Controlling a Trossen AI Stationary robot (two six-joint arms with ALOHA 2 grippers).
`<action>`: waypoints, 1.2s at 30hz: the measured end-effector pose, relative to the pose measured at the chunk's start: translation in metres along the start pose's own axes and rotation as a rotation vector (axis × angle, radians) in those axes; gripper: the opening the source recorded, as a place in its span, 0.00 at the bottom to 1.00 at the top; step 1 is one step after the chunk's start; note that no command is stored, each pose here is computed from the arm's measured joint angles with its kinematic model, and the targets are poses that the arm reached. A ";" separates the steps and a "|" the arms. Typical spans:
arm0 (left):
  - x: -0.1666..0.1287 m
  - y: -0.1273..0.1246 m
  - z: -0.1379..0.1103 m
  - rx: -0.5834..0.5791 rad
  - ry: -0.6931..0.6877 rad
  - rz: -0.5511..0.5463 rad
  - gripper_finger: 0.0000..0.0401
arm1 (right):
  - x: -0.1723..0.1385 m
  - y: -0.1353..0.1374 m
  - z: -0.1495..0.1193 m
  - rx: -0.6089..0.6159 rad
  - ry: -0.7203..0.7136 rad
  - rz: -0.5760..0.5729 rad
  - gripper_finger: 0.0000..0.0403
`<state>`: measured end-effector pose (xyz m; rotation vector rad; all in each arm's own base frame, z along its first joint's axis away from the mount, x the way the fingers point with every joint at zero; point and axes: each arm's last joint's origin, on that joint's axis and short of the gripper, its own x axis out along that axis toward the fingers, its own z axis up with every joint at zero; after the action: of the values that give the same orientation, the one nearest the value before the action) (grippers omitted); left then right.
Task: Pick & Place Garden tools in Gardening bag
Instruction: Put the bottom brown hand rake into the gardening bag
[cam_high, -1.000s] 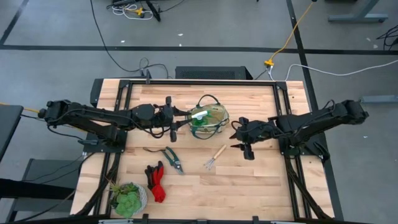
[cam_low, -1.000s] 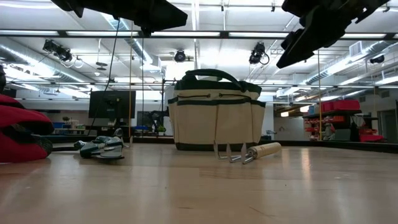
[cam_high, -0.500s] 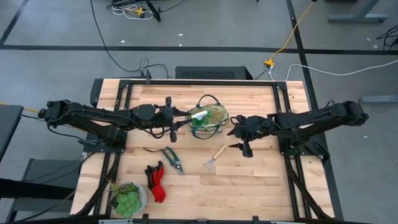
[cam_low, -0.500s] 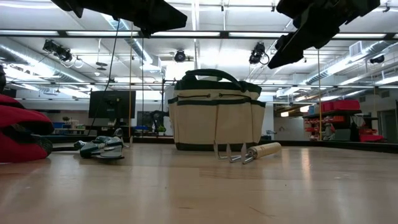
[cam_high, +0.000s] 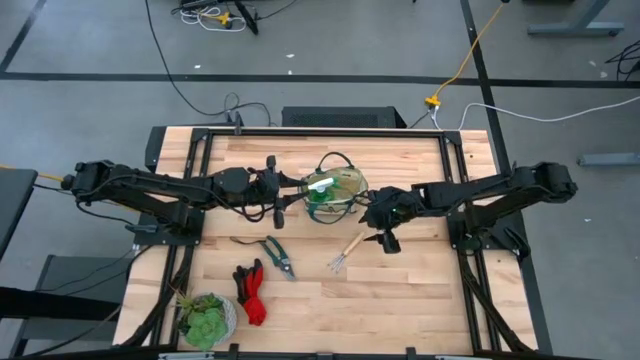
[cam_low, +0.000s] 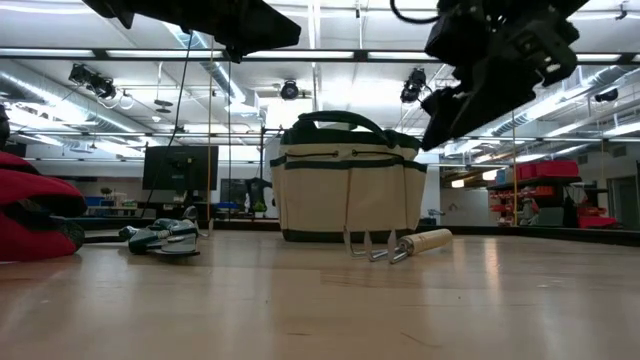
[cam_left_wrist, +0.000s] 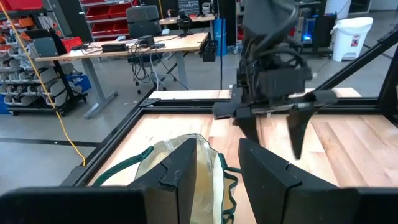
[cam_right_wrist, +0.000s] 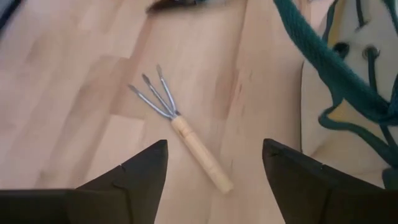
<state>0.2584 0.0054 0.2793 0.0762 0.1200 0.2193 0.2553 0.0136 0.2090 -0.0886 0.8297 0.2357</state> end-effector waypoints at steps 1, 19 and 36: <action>0.000 0.000 0.000 0.000 0.000 0.000 0.31 | 0.003 -0.001 -0.001 -0.005 0.006 -0.002 0.66; 0.000 0.000 0.000 0.001 0.000 0.000 0.31 | 0.045 -0.007 -0.019 -0.138 0.169 0.032 0.66; 0.000 0.000 -0.001 0.004 0.014 -0.001 0.31 | 0.054 -0.008 -0.019 -0.208 0.158 0.036 0.59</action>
<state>0.2583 0.0055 0.2779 0.0787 0.1344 0.2189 0.2786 0.0123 0.1559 -0.2903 0.9630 0.3519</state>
